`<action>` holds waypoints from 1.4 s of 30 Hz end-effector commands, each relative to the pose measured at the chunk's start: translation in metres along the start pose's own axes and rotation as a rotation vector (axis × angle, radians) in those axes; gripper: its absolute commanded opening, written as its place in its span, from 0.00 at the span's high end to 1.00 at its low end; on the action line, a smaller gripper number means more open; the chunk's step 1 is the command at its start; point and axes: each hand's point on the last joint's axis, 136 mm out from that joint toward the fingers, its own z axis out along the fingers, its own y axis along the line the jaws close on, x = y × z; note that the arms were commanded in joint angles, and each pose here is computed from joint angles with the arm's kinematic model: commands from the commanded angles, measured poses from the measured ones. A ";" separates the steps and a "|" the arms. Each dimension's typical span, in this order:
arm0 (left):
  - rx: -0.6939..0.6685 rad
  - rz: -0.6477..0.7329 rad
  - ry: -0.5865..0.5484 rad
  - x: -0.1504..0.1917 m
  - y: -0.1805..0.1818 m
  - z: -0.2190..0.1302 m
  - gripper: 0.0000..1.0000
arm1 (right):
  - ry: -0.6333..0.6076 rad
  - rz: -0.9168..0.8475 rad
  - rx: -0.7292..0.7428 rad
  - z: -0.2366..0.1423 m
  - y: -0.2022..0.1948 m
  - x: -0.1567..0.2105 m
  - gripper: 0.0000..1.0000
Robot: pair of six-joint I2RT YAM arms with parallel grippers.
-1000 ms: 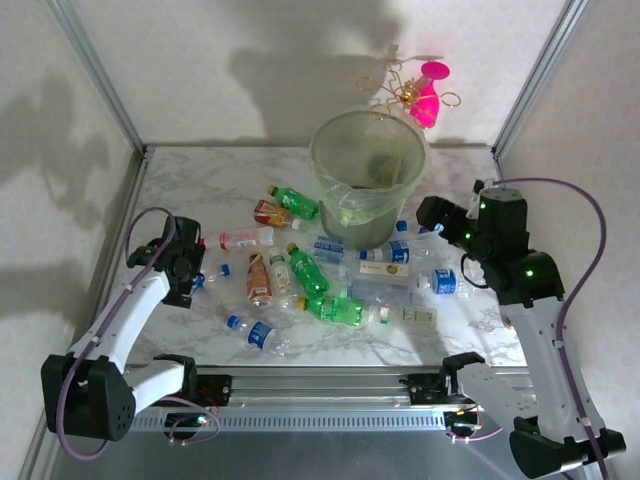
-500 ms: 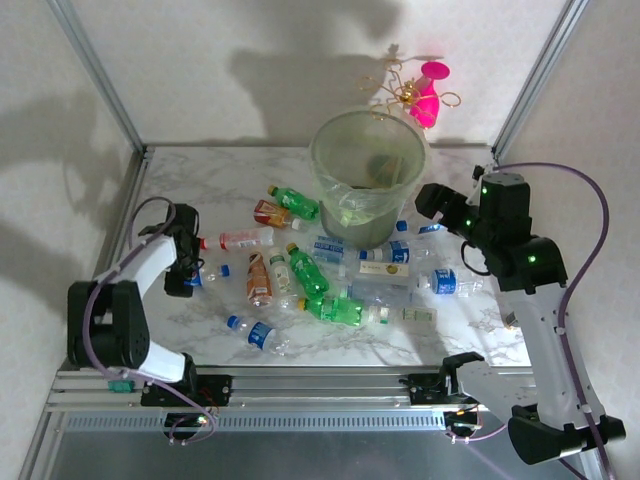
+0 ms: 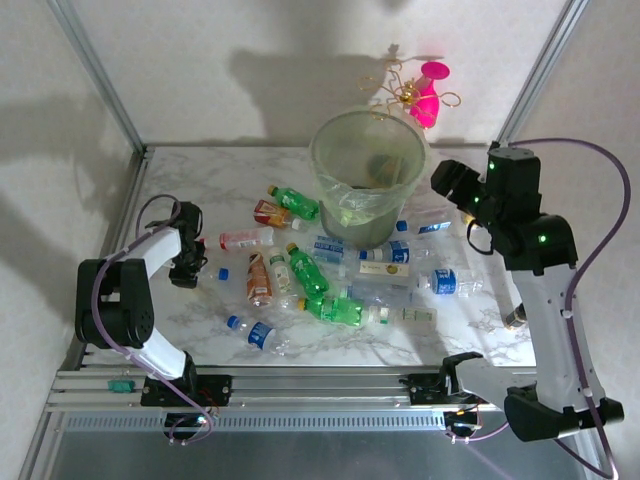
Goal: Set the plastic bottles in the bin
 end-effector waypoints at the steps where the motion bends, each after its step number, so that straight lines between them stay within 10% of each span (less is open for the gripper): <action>1: 0.001 0.026 0.001 -0.002 0.007 -0.003 0.50 | 0.028 0.005 0.051 0.003 -0.004 0.000 0.19; 13: 0.097 0.170 -0.066 -0.007 -0.009 -0.084 0.61 | 0.006 -0.108 -0.266 -0.013 0.066 -0.024 0.19; 29: 1.445 0.679 0.244 0.130 -0.149 -0.403 0.67 | 0.187 -0.225 -0.923 -0.028 0.202 0.019 0.25; 42: 1.862 0.954 0.537 0.218 -0.123 -0.515 0.68 | 0.427 -0.250 -1.258 -0.039 0.246 0.063 0.09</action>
